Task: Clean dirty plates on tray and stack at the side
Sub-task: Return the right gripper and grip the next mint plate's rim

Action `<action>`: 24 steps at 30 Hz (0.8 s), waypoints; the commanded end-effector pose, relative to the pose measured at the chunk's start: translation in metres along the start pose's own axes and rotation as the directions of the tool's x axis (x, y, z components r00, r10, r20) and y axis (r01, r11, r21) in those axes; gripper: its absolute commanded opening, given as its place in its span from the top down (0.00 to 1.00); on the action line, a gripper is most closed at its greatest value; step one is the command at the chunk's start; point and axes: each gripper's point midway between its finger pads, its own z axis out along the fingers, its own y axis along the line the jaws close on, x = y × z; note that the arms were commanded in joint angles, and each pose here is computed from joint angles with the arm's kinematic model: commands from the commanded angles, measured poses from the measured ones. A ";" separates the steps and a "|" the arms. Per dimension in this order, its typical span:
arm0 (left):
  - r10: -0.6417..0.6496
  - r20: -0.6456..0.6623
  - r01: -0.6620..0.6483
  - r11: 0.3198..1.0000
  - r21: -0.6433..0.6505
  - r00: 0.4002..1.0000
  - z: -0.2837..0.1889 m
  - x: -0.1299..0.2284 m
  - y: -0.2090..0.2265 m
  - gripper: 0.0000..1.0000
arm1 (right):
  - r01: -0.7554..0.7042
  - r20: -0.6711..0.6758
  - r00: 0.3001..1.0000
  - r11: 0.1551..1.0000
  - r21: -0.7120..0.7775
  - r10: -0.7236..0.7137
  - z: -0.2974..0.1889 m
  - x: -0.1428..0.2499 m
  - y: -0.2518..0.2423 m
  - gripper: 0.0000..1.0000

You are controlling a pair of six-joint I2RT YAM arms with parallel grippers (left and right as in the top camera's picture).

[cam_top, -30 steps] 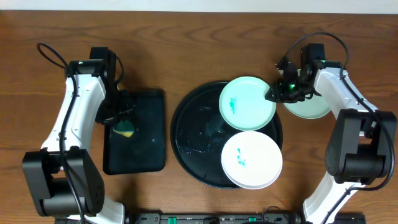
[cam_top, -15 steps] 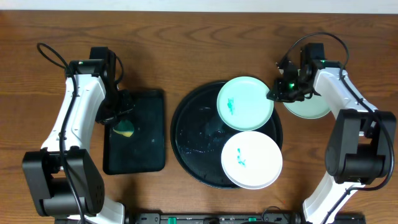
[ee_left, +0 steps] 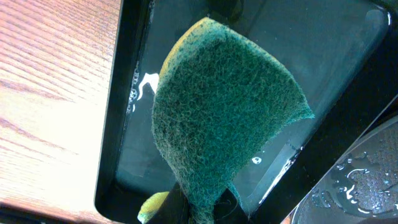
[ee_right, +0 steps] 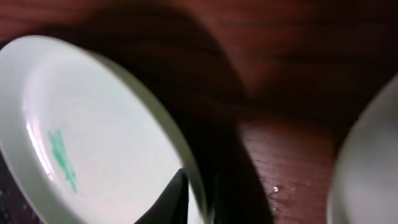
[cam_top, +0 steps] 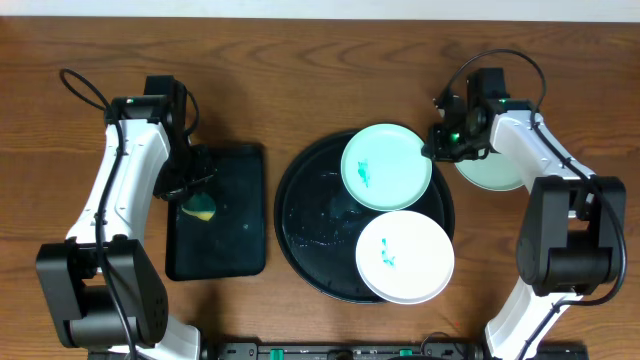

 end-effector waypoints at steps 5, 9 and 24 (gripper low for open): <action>0.006 -0.019 -0.007 1.000 -0.024 1.000 0.005 0.003 0.005 0.93 | -0.041 0.004 0.999 0.998 0.040 0.040 0.005 0.004 -0.004 0.95; 0.006 -0.023 -0.007 1.000 -0.025 1.000 0.005 0.004 0.005 0.92 | -0.055 0.009 0.998 0.998 0.040 0.054 0.010 0.007 -0.006 0.96; 0.006 -0.025 -0.007 1.000 -0.026 1.000 0.005 0.004 0.005 0.93 | 0.018 0.103 0.995 0.996 -0.087 -0.009 -0.020 -0.002 0.035 0.98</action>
